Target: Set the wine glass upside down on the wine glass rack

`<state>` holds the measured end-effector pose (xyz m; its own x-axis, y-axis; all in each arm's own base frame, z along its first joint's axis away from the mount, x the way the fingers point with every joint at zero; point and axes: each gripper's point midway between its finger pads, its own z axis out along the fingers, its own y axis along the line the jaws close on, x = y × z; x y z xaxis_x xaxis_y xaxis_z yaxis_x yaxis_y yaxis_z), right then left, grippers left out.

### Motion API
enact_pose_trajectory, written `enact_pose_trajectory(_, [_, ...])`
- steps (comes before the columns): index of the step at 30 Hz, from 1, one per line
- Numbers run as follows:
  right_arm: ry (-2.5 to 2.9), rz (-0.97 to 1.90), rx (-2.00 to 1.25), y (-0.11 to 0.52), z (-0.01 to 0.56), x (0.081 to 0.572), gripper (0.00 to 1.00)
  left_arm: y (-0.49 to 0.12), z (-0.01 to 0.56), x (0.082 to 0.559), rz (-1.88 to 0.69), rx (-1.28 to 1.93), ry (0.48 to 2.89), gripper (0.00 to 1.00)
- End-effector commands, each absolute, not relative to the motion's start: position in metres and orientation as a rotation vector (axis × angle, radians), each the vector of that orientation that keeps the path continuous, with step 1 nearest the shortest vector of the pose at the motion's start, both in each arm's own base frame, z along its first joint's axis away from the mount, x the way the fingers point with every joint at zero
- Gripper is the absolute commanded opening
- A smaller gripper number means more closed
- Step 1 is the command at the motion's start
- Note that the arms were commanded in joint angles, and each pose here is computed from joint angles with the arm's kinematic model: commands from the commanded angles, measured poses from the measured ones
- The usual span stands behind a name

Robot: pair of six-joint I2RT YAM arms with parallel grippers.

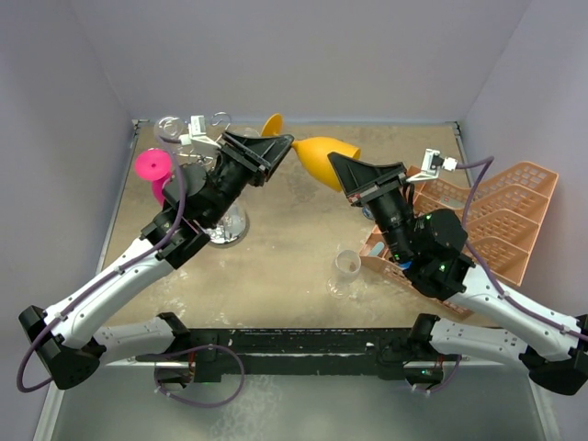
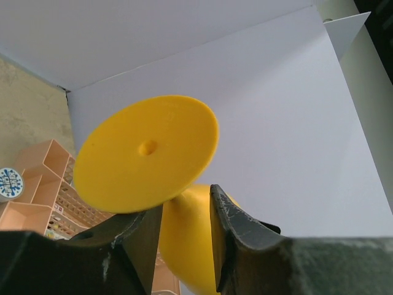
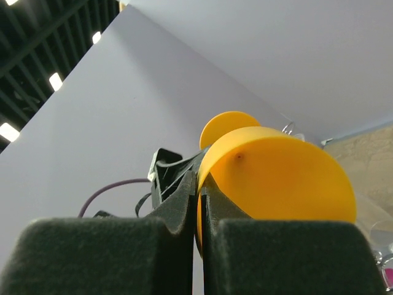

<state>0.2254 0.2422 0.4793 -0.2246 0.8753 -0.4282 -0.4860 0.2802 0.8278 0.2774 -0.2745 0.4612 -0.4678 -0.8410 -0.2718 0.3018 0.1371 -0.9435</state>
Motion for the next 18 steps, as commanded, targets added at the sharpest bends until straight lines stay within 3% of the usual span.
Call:
enact_pose_trajectory(1, [1.193, 1.462, 0.272, 0.254, 0.498, 0.198, 0.00, -0.263, 0.489, 0.277, -1.573, -0.597, 1.336, 0.31])
enact_pose_trajectory(6, [1.177, 1.499, 0.205, 0.260, 0.495, 0.189, 0.00, -0.262, 0.491, 0.277, -1.581, -0.606, 1.321, 0.22])
enact_pose_trajectory(13, [1.224, 1.499, 0.153, 0.270, 0.482, 0.187, 0.00, -0.257, 0.496, 0.275, -1.566, -0.602, 1.303, 0.00])
enact_pose_trajectory(16, [1.238, 1.484, 0.141, 0.272, 0.479, 0.188, 0.00, -0.253, 0.499, 0.275, -1.548, -0.592, 1.293, 0.00])
enact_pose_trajectory(18, [1.247, 1.474, 0.134, 0.273, 0.479, 0.188, 0.13, -0.251, 0.504, 0.274, -1.526, -0.573, 1.284, 0.00])
